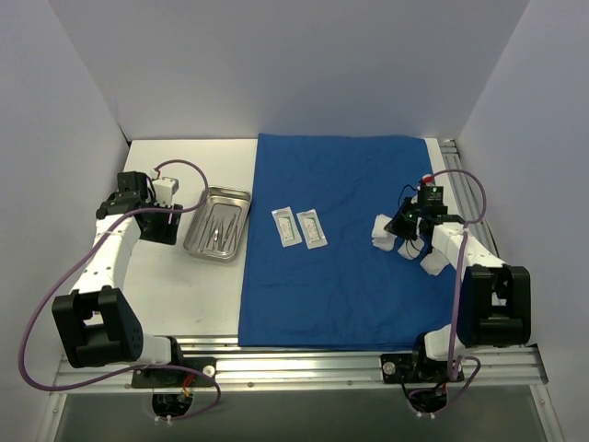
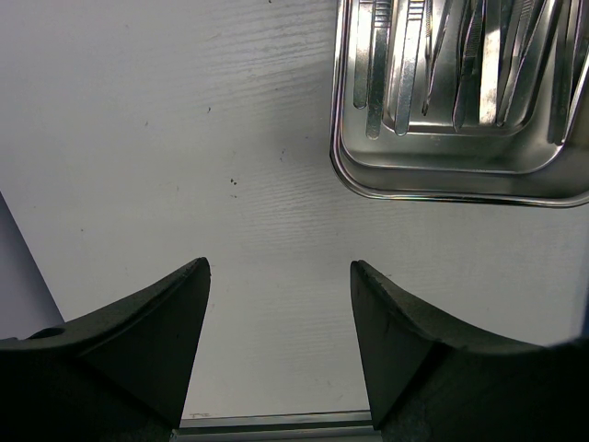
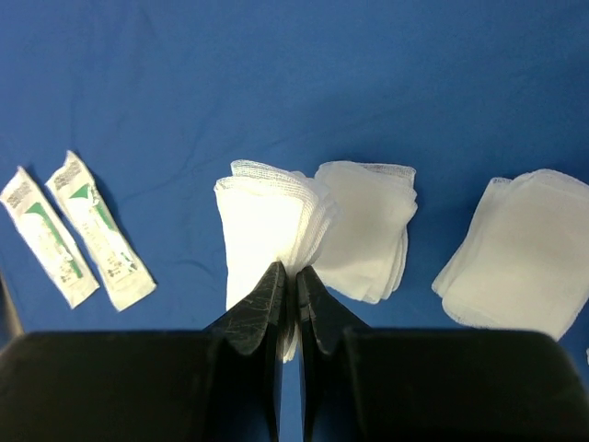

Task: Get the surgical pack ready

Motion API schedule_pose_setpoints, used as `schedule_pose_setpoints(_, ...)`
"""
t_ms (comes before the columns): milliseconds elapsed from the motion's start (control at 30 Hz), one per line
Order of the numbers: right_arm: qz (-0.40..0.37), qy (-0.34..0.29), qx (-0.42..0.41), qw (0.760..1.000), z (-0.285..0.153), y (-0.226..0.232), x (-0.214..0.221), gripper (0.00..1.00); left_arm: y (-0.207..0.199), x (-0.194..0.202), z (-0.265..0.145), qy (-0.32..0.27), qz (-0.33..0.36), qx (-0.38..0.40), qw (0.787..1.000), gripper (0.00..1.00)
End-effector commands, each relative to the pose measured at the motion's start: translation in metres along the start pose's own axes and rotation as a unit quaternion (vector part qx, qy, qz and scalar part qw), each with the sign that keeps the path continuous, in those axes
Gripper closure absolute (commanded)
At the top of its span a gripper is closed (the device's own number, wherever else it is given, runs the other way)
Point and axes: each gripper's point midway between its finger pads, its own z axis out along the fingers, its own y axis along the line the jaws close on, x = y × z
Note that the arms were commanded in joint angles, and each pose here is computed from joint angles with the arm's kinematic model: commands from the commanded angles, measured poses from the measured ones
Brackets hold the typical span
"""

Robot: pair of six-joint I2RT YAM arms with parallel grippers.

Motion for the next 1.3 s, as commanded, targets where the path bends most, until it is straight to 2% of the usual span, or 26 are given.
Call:
schedule_pose_setpoints(0, -0.005, 0.008, 0.016, 1.000, 0.012, -0.009, 0.000, 1.00, 0.004, -0.011, -0.004, -0.017, -0.003, -0.006, 1.000, 0.28)
schedule_pose_setpoints(200, -0.001, 0.020, 0.065, 0.998, 0.020, -0.035, 0.016, 1.00, 0.004, -0.009, -0.003, -0.016, -0.002, -0.008, 1.000, 0.28)
schedule_pose_setpoints(500, -0.017, 0.012, 0.107, 0.994, 0.015, -0.051, 0.013, 1.00, 0.004, -0.011, -0.003, -0.018, -0.002, -0.007, 1.000, 0.28)
schedule_pose_setpoints(600, -0.023, 0.021, 0.110, 0.993, 0.015, -0.053, 0.016, 0.91, 0.004, -0.010, -0.002, -0.016, -0.002, -0.006, 1.000, 0.28)
schedule_pose_setpoints(633, -0.024, 0.027, 0.115, 0.993, 0.015, -0.055, 0.019, 0.82, 0.004, -0.010, -0.002, -0.015, -0.003, -0.006, 1.000, 0.28)
schedule_pose_setpoints(733, -0.028, 0.027, 0.122, 0.992, 0.012, -0.056, 0.016, 0.68, 0.004, -0.011, -0.003, -0.017, -0.003, -0.006, 1.000, 0.28)
schedule_pose_setpoints(767, -0.028, 0.025, 0.123, 0.992, 0.012, -0.055, 0.014, 0.67, 0.004, -0.011, -0.003, -0.017, -0.002, -0.006, 1.000, 0.28)
schedule_pose_setpoints(933, -0.030, 0.029, 0.134, 0.990, 0.014, -0.060, 0.015, 0.64, 0.004, -0.012, -0.003, -0.016, -0.002, -0.005, 1.000, 0.28)
schedule_pose_setpoints(1267, -0.031, 0.046, 0.105, 0.993, 0.039, -0.055, 0.020, 0.65, 0.004, -0.012, -0.003, -0.017, -0.003, -0.005, 1.000, 0.28)
